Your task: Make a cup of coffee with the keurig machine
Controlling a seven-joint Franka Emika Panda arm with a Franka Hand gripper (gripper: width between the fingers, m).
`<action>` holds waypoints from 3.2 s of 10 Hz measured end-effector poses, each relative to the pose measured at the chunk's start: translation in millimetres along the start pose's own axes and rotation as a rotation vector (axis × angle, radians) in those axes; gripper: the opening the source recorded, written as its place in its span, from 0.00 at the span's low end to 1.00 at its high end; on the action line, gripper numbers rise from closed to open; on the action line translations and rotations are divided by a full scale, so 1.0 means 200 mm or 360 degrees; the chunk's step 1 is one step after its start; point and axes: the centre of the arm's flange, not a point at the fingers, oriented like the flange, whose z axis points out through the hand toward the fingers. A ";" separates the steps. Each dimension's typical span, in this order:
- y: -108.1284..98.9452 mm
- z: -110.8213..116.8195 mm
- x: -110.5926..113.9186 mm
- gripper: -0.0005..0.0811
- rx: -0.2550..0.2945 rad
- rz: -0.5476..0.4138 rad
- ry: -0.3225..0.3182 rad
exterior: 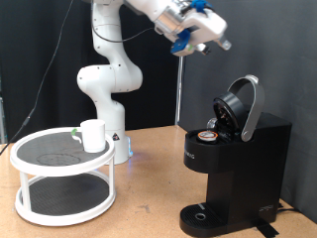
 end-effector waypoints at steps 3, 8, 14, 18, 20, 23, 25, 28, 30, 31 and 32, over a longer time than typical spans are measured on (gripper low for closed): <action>0.08 0.15 -0.13 0.91 0.0011 0.0085 0.0022; 0.09 0.23 -0.23 0.91 0.0061 0.0130 -0.0077; 0.25 0.56 -0.47 0.91 -0.0039 0.0113 0.0081; 0.34 0.71 -0.54 0.91 -0.0051 0.0050 0.0134; 0.35 0.72 -0.54 0.91 -0.0046 0.0032 0.0153; 0.34 0.72 -0.48 0.66 -0.0037 0.0028 0.0277; 0.30 0.74 -0.40 0.45 -0.0036 0.0062 0.0359; 0.24 0.76 -0.31 0.22 -0.0031 0.0118 0.0398; 0.21 0.74 -0.27 0.05 -0.0022 0.0131 0.0405; 0.20 0.73 -0.25 0.02 -0.0017 0.0135 0.0408; 0.20 0.73 -0.23 0.02 -0.0013 0.0144 0.0413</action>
